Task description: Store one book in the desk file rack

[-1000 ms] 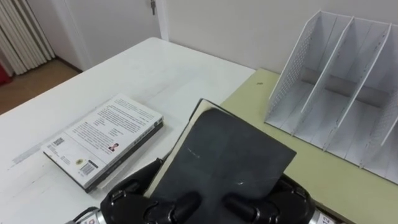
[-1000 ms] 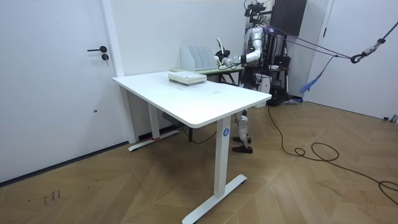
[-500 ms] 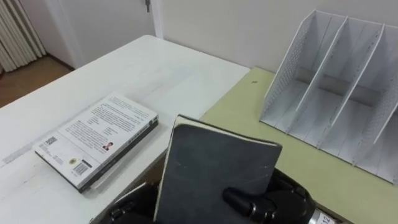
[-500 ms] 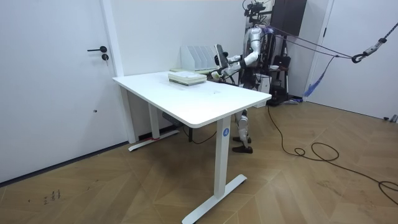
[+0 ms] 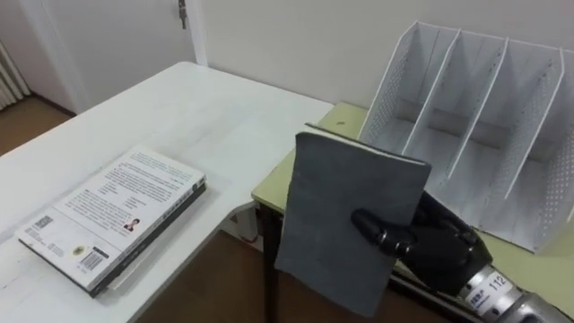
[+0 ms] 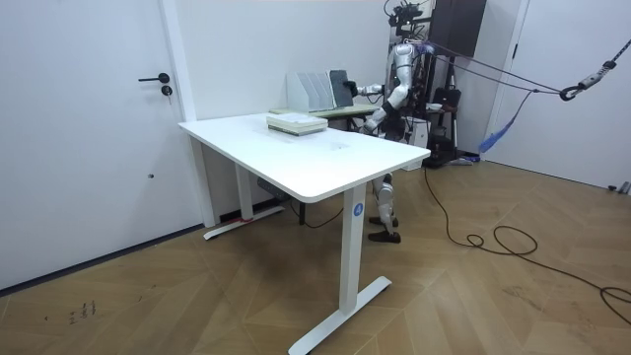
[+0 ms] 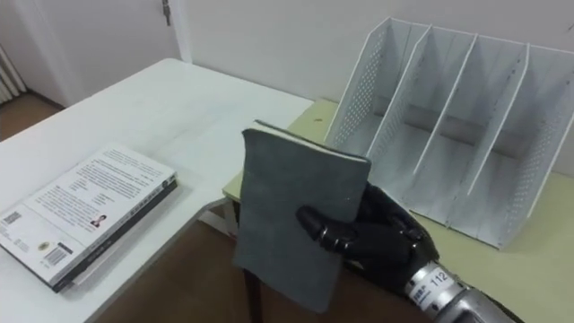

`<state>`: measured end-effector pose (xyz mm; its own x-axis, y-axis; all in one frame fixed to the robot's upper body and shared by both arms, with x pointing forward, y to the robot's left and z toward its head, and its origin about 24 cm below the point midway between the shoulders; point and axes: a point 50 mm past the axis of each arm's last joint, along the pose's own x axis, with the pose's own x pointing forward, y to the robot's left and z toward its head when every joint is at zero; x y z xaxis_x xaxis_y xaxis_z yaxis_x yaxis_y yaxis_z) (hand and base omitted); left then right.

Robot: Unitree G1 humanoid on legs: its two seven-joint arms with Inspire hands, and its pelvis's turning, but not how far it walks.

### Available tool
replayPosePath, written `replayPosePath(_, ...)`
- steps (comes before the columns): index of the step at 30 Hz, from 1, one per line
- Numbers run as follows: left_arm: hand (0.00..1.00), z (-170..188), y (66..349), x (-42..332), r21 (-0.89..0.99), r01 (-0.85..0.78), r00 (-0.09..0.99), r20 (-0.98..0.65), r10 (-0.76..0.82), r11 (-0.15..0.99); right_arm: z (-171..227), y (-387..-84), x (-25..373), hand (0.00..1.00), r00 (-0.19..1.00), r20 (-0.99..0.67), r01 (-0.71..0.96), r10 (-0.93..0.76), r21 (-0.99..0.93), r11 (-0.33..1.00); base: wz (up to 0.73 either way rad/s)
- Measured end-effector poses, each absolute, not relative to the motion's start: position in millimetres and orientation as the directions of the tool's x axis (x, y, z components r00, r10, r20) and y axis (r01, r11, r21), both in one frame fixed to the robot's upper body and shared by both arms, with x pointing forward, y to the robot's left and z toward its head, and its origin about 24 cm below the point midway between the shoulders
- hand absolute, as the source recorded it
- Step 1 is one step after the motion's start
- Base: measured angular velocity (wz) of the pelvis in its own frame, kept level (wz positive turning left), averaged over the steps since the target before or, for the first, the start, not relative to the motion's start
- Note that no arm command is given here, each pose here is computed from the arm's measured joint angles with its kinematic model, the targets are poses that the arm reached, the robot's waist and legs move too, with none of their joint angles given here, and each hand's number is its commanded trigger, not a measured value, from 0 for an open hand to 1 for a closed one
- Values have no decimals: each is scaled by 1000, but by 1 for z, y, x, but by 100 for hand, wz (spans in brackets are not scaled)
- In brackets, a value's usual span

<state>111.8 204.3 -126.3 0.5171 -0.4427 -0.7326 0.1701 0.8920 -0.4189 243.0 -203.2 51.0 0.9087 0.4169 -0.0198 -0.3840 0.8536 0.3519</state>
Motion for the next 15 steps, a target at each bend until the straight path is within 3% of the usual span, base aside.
replayPosePath(4, 0, -136, 210, 96, -382, 118, 486, -783, -388, 917, 70, -211, 254, 100, 965, -4, -260, 264, 148, 954, -8)
replayPosePath(8, 0, -147, 205, 79, -373, 32, 471, -813, -343, 927, 98, -217, 262, 100, 993, 112, -35, 37, -19, 999, -2)
replayPosePath(15, 0, -155, 212, 60, -295, -49, 447, -861, -243, 954, 145, -230, 273, 100, 877, 387, 354, -286, -117, 928, 2)
